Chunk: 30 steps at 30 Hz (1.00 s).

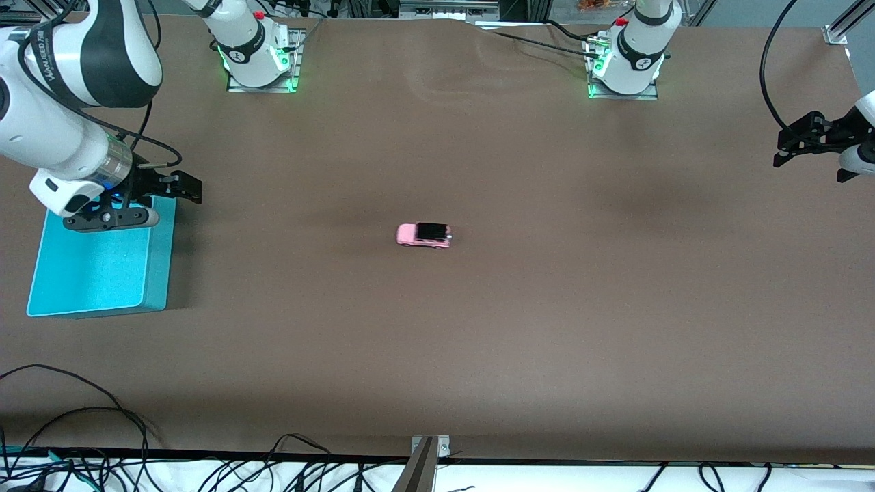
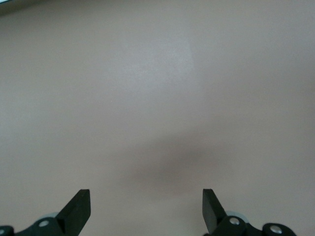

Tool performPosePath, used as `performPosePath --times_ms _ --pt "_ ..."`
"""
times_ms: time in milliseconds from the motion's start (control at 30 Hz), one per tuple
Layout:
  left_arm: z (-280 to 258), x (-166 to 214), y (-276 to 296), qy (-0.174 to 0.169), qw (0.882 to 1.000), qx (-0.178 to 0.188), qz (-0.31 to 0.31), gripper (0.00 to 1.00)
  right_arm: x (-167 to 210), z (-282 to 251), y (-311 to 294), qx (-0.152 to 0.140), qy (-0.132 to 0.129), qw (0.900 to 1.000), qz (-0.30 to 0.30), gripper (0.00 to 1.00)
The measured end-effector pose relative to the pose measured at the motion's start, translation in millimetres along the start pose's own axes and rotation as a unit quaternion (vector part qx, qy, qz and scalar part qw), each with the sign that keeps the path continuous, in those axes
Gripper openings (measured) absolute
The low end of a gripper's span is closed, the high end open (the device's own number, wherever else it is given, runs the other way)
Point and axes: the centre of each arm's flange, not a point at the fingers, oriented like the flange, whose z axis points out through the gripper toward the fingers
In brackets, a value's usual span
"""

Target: Wind and store pink jeep toy

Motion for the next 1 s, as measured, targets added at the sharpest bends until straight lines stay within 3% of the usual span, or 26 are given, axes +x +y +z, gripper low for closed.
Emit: performPosePath --times_ms 433,667,1000 --pt "-1 5 13 0.002 1.000 0.003 0.014 1.00 -2 27 -2 0.000 0.007 0.998 -0.054 1.00" --pt "-2 10 29 0.003 0.994 0.003 -0.108 1.00 -10 73 -23 -0.002 0.019 0.994 -0.104 1.00" --pt "-3 16 52 0.004 0.990 0.004 -0.139 1.00 -16 90 -71 -0.001 0.006 0.972 -0.237 1.00"
